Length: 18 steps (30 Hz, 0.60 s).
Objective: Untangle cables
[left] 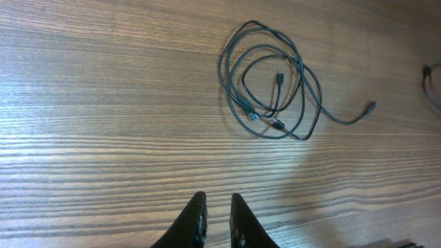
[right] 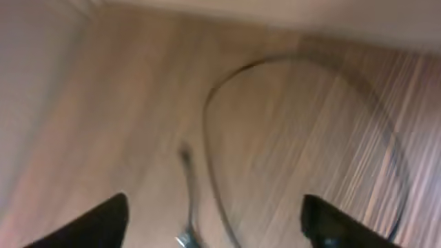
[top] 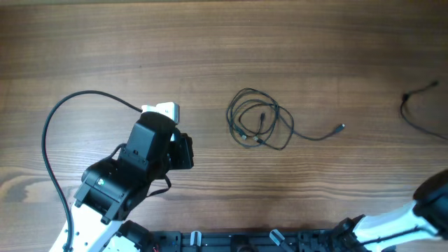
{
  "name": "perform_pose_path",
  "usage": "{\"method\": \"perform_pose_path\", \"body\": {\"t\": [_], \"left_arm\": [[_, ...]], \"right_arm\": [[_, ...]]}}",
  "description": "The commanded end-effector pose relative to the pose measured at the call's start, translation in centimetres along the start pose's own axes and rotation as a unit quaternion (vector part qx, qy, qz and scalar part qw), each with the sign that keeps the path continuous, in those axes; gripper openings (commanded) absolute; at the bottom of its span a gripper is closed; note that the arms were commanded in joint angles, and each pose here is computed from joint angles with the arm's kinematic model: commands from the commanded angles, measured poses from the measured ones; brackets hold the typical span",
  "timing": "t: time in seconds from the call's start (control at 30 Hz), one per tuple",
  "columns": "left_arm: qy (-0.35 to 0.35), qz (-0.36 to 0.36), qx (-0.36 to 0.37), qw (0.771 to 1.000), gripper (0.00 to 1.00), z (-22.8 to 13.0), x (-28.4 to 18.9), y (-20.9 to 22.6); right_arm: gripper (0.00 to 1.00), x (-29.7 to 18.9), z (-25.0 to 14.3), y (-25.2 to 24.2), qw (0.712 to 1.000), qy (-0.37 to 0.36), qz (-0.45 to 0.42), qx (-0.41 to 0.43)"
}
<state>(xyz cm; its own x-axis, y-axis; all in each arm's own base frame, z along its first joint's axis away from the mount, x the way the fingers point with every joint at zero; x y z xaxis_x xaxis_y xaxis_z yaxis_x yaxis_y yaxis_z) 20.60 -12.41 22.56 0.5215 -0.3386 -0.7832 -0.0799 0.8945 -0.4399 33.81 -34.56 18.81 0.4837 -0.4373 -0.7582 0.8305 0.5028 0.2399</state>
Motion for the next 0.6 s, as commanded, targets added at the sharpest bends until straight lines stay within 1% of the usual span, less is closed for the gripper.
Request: {"method": "perform_pose_path", "body": {"t": [0.0, 0.07, 0.17, 0.23, 0.33, 0.37, 0.4, 0.43, 0.47, 0.5, 0.57], "left_arm": [[0.002, -0.010, 0.010, 1.000, 0.13, 0.0, -0.2, -0.5], [0.002, -0.010, 0.011, 1.000, 0.13, 0.0, -0.2, -0.5], [0.002, -0.010, 0.010, 1.000, 0.13, 0.0, -0.2, -0.5], [0.003, -0.010, 0.010, 1.000, 0.13, 0.0, -0.2, -0.4], [0.002, -0.010, 0.011, 1.000, 0.13, 0.0, -0.2, -0.5], [0.002, -0.010, 0.011, 1.000, 0.13, 0.0, -0.2, -0.5], [0.002, -0.010, 0.011, 1.000, 0.13, 0.0, -0.2, -0.5], [0.002, -0.010, 0.011, 1.000, 0.13, 0.0, -0.2, -0.5], [0.002, -0.010, 0.011, 1.000, 0.13, 0.0, -0.2, -0.5], [0.002, -0.010, 0.011, 1.000, 0.13, 0.0, -0.2, -0.5], [0.002, -0.010, 0.011, 1.000, 0.13, 0.0, -0.2, -0.5]], "right_arm": [[0.88, 1.4, -2.0, 0.7, 0.998, 0.049, 0.037, -0.002], [0.81, 1.0, -2.7, 1.6, 0.995, 0.070, 0.070, 0.000], [0.82, 0.4, -3.7, 2.7, 0.989, 0.100, 0.111, 0.006], [0.87, 0.0, -4.6, 3.6, 0.981, 0.126, 0.147, 0.006], [0.87, -1.0, -6.6, 5.3, 0.963, 0.171, 0.205, -0.024], [0.87, -1.2, -7.1, 5.5, 0.961, 0.179, 0.208, -0.033], [0.85, -1.3, -7.9, 5.7, 0.958, 0.191, 0.207, -0.049], [0.79, -1.3, -8.5, 5.8, 0.957, 0.199, 0.202, -0.062], [0.57, -1.2, -9.2, 5.8, 0.956, 0.207, 0.194, -0.072], [0.41, -1.1, -9.9, 5.7, 0.956, 0.217, 0.183, -0.081], [0.04, -0.7, -11.2, 5.7, 0.955, 0.229, 0.165, -0.090]]}}
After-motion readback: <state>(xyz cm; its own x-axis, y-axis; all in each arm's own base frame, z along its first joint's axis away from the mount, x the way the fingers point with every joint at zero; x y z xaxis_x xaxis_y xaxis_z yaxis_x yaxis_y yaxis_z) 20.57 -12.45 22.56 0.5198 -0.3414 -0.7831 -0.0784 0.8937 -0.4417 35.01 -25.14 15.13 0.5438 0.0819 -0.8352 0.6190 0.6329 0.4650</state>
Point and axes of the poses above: each gripper's point midway between its finger pads, its own x axis out along the fingers, its own y axis along the line the jaws close on, z = x × y, the point moved 3 cm from there along -x, back along the fingers, and after that the axes turned 9 degrees about -x, right-handed, at the moved point
